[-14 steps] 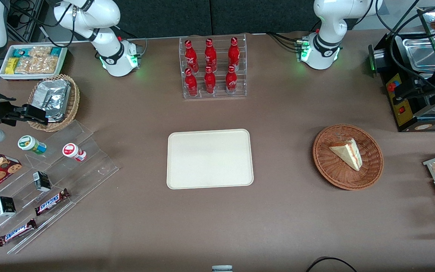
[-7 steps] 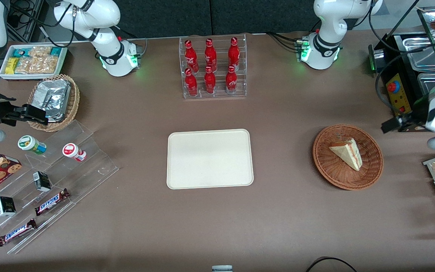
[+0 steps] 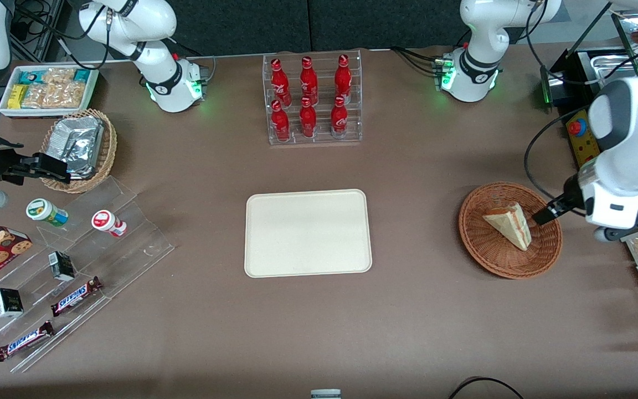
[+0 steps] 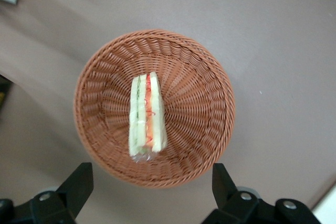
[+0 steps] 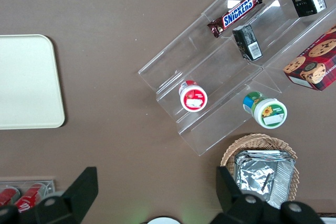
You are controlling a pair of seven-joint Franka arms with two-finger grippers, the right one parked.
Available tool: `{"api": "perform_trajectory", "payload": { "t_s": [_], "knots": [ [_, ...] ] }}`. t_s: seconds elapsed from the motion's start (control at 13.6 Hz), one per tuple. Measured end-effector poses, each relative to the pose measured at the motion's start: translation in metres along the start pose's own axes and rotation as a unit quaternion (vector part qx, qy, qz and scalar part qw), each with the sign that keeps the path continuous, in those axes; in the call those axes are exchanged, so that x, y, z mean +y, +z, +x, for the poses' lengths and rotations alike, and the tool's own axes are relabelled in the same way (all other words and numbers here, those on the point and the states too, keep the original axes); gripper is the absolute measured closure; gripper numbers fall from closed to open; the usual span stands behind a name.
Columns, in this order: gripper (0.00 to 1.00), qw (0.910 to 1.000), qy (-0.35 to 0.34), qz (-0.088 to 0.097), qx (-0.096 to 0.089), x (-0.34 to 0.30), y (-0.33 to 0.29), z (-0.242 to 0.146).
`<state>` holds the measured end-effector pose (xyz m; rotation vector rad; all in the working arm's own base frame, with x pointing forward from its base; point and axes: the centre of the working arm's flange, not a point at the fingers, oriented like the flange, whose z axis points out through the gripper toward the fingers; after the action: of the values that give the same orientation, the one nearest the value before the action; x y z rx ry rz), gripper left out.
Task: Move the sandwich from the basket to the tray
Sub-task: 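Lower the open left gripper around the wrapped sandwich and close it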
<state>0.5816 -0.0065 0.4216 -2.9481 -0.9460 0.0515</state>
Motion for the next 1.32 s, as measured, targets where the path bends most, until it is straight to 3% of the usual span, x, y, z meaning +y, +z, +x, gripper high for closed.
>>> {"api": "perform_trajectory", "payload": {
  "t_s": [0.51,0.81,1.32],
  "knots": [
    [0.0,0.9976,-0.061,-0.023,0.022,-0.016,0.097,-0.029],
    [0.0,0.9967,-0.075,-0.023,0.021,-0.023,0.116,-0.039],
    [0.0,0.9947,-0.08,-0.047,0.044,-0.041,0.152,-0.057]
  ]
}}
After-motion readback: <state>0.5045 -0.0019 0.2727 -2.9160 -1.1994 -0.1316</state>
